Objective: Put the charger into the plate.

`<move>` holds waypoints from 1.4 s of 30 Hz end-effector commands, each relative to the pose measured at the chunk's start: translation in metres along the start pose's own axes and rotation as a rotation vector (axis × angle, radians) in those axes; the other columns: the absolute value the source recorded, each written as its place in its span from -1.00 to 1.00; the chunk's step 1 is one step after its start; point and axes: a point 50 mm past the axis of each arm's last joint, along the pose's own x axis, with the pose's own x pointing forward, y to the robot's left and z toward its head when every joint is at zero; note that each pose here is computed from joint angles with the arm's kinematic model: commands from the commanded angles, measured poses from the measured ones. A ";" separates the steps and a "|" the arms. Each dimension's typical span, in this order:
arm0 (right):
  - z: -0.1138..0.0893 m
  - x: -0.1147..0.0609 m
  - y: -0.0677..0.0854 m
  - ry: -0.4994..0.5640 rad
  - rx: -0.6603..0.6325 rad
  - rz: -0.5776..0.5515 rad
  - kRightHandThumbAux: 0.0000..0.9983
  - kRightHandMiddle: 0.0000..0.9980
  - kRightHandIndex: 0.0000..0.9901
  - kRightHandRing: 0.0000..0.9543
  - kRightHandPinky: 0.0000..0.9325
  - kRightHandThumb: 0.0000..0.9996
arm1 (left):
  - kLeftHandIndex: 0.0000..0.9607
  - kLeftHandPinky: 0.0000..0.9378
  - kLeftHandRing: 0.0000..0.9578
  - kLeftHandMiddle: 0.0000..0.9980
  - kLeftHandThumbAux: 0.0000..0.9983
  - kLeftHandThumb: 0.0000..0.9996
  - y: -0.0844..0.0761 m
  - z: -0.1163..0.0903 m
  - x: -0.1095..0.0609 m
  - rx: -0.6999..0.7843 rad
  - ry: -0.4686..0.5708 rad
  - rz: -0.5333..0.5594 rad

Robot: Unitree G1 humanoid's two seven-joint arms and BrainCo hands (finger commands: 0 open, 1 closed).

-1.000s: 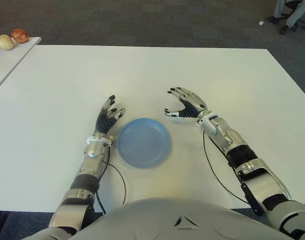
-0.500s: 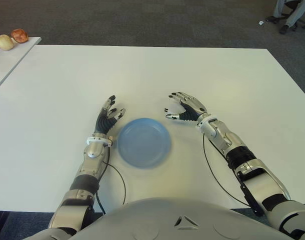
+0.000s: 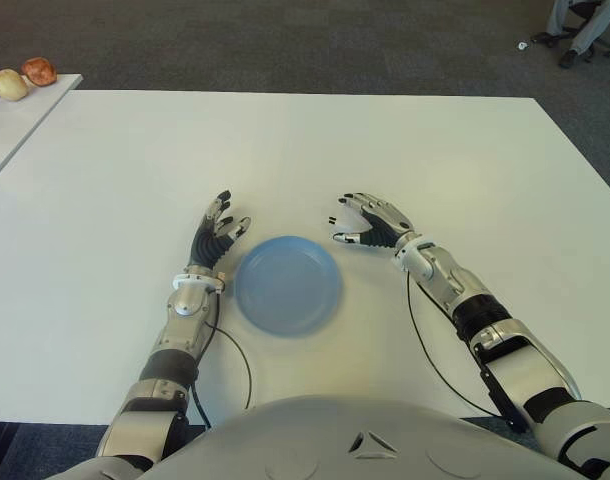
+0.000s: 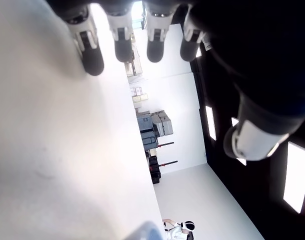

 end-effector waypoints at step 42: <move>-0.021 -0.002 0.011 0.013 -0.121 0.000 -0.36 -1.00 -1.00 -1.00 -0.82 -0.22 | -0.91 -0.91 -0.93 -0.91 0.19 -1.00 0.005 -0.040 -0.035 -0.016 0.223 -0.021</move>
